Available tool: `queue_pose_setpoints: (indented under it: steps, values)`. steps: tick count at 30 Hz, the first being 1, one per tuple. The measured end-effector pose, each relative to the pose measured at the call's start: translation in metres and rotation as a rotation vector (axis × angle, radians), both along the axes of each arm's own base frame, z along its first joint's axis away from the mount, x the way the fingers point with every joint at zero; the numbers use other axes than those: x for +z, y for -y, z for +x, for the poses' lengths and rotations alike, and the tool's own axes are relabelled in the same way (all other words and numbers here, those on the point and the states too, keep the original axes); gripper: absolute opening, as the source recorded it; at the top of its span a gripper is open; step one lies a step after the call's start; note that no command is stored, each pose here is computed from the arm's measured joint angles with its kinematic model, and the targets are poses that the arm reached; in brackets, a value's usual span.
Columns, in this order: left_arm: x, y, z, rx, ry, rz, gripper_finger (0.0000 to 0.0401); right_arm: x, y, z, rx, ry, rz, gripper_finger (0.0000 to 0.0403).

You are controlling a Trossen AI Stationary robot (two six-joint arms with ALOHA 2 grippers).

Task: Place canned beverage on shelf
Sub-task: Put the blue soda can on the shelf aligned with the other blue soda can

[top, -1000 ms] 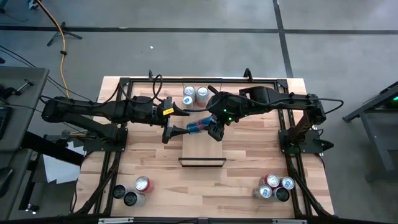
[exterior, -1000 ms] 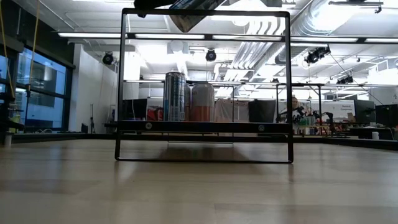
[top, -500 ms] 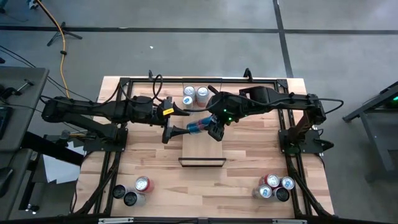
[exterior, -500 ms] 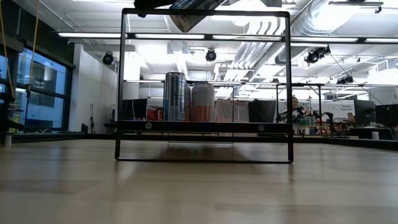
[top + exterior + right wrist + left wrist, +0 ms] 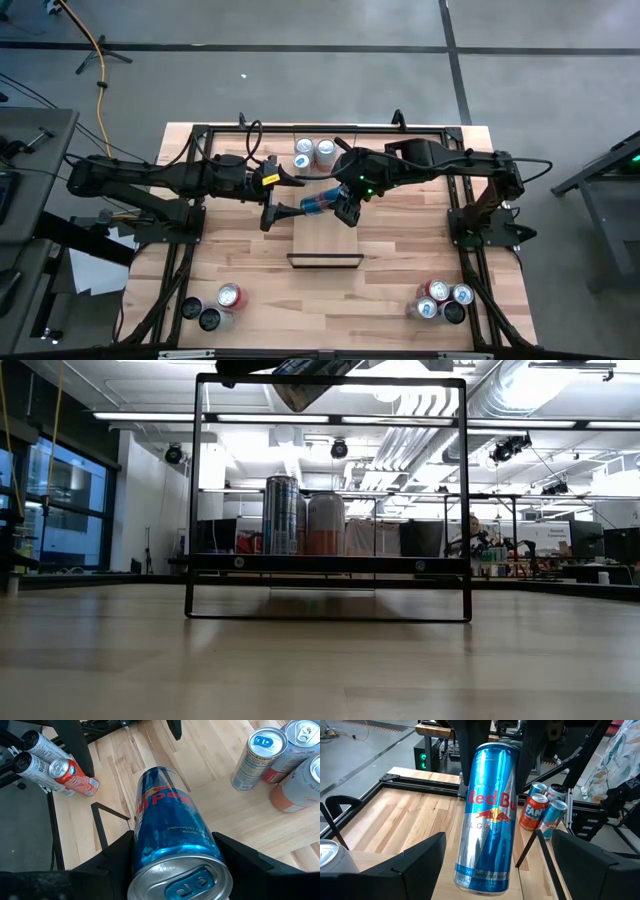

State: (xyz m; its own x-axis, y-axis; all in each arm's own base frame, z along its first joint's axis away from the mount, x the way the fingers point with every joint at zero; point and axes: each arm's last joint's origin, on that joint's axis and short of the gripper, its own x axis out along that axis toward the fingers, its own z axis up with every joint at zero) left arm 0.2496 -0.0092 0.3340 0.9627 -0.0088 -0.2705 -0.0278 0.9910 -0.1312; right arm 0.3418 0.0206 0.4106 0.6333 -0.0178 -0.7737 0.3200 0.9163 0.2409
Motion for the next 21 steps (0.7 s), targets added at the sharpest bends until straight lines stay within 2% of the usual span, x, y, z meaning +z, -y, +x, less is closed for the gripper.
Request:
queue_pose_setpoints:
  steps: [4,13,21]
  values:
    - [-0.001,0.0,0.0,-0.001,-0.013,0.003,0.0324,0.0,0.0,0.0,0.005,0.0,-0.003,0.0222]
    - [-0.011,0.0,-0.001,-0.046,-0.099,0.113,0.0324,0.0,0.0,0.0,0.05,0.0,-0.025,0.0222]
    - [-0.029,0.006,0.024,-0.116,-0.121,0.099,0.0324,0.004,-0.001,0.004,0.082,0.056,-0.019,0.0222]
